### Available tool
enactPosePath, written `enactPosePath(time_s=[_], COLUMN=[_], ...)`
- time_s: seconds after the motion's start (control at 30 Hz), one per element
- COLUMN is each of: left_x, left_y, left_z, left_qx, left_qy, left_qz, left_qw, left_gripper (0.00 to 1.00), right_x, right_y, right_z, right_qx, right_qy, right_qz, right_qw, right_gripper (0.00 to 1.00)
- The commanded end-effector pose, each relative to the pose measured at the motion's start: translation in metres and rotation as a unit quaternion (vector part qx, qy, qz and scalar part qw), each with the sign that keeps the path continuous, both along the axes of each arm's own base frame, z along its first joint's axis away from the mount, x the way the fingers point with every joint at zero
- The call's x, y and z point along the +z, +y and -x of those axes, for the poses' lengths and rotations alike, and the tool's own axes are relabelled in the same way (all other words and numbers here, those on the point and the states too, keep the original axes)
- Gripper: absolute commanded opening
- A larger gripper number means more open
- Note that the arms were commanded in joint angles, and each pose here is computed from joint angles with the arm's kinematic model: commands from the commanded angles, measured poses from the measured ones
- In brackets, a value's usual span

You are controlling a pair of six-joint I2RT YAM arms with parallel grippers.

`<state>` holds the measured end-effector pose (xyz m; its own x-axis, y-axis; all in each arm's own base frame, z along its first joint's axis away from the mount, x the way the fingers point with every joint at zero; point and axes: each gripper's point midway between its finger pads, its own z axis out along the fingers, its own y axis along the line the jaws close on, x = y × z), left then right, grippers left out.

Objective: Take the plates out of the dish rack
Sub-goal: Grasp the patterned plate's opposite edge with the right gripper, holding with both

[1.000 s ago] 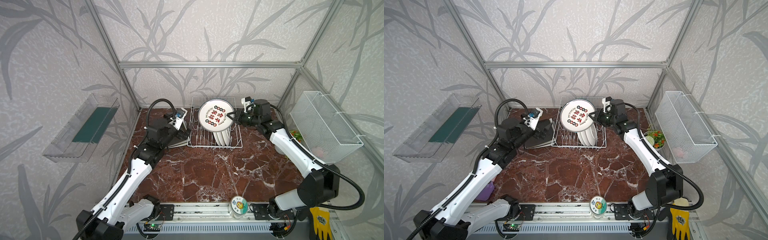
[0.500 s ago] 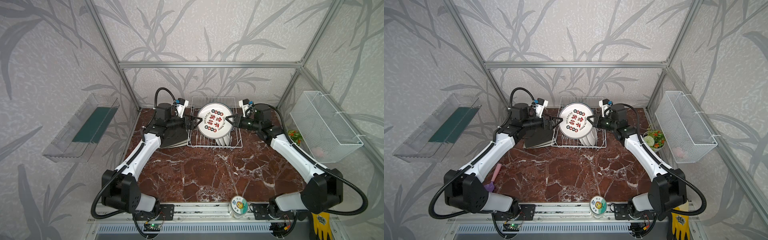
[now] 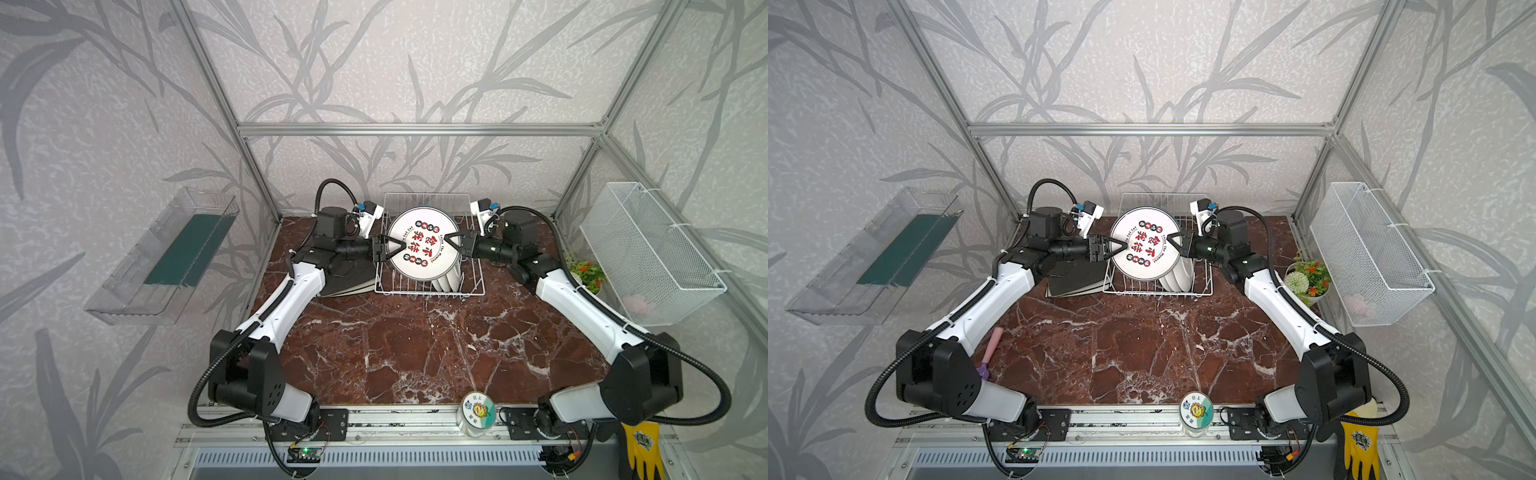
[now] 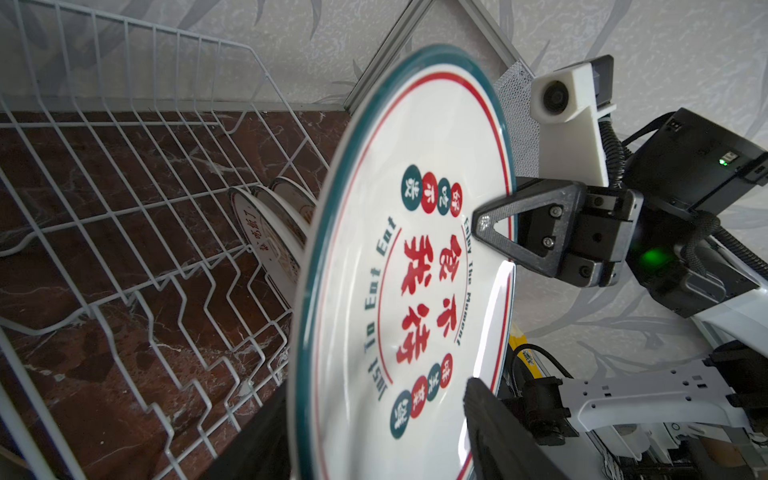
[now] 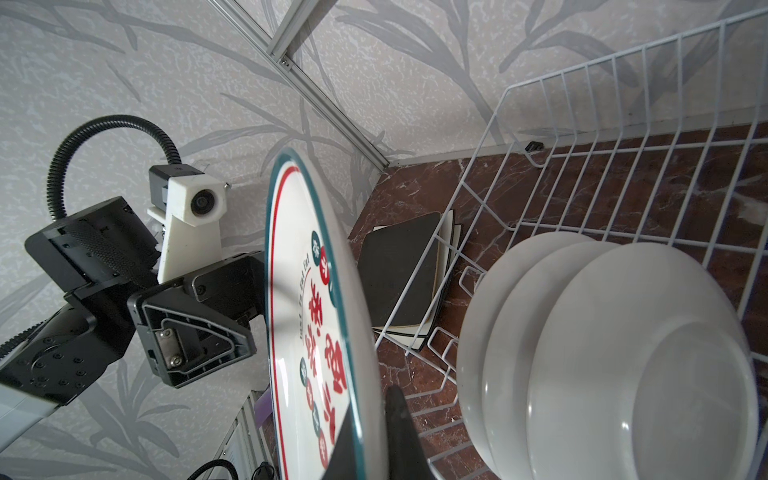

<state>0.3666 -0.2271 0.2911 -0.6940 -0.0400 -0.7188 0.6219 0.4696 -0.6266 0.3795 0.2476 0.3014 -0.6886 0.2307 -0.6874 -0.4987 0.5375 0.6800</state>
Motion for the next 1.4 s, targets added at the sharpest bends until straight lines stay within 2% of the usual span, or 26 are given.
enactPosePath(time_s=[0.0, 0.37, 0.47, 0.57, 0.8, 0.97, 1.1, 1.23, 1.37], left_x=[0.001, -0.004, -0.004, -0.003, 0.002, 0.012, 0.021, 0.024, 0.027], left_y=[-0.006, -0.008, -0.008, -0.007, -0.006, -0.003, 0.000, 0.006, 0.017], left_z=[0.006, 0.004, 0.005, 0.005, 0.009, 0.012, 0.013, 0.015, 0.022], left_qx=[-0.024, -0.026, -0.026, -0.022, -0.014, 0.000, 0.014, 0.024, 0.033], left_qy=[0.003, 0.006, 0.005, 0.004, 0.000, -0.005, -0.010, -0.004, 0.010], left_qz=[0.005, 0.002, 0.002, 0.002, 0.017, 0.032, 0.044, 0.042, 0.024], left_qw=[1.000, 1.000, 1.000, 1.000, 1.000, 0.999, 0.999, 0.999, 0.999], left_gripper=[0.57, 0.33, 0.22, 0.00, 0.00, 0.00, 0.00, 0.00, 0.00], right_x=[0.014, 0.004, 0.002, -0.001, -0.006, -0.005, -0.006, -0.007, -0.009], right_y=[0.010, 0.015, 0.016, 0.017, 0.016, 0.016, 0.015, 0.010, 0.000], right_z=[0.001, 0.002, 0.004, 0.006, 0.011, 0.013, 0.015, 0.015, 0.022], right_qx=[0.024, 0.036, 0.041, 0.045, 0.048, 0.051, 0.051, 0.038, 0.032], right_qy=[-0.039, -0.033, -0.034, -0.033, -0.028, -0.028, -0.023, -0.020, -0.026], right_qz=[-0.015, -0.011, -0.011, -0.007, -0.002, 0.002, 0.000, 0.018, 0.065], right_qw=[0.999, 0.999, 0.999, 0.998, 0.998, 0.998, 0.998, 0.999, 0.997], right_gripper=[0.00, 0.00, 0.00, 0.00, 0.03, 0.11, 0.24, 0.45, 0.71])
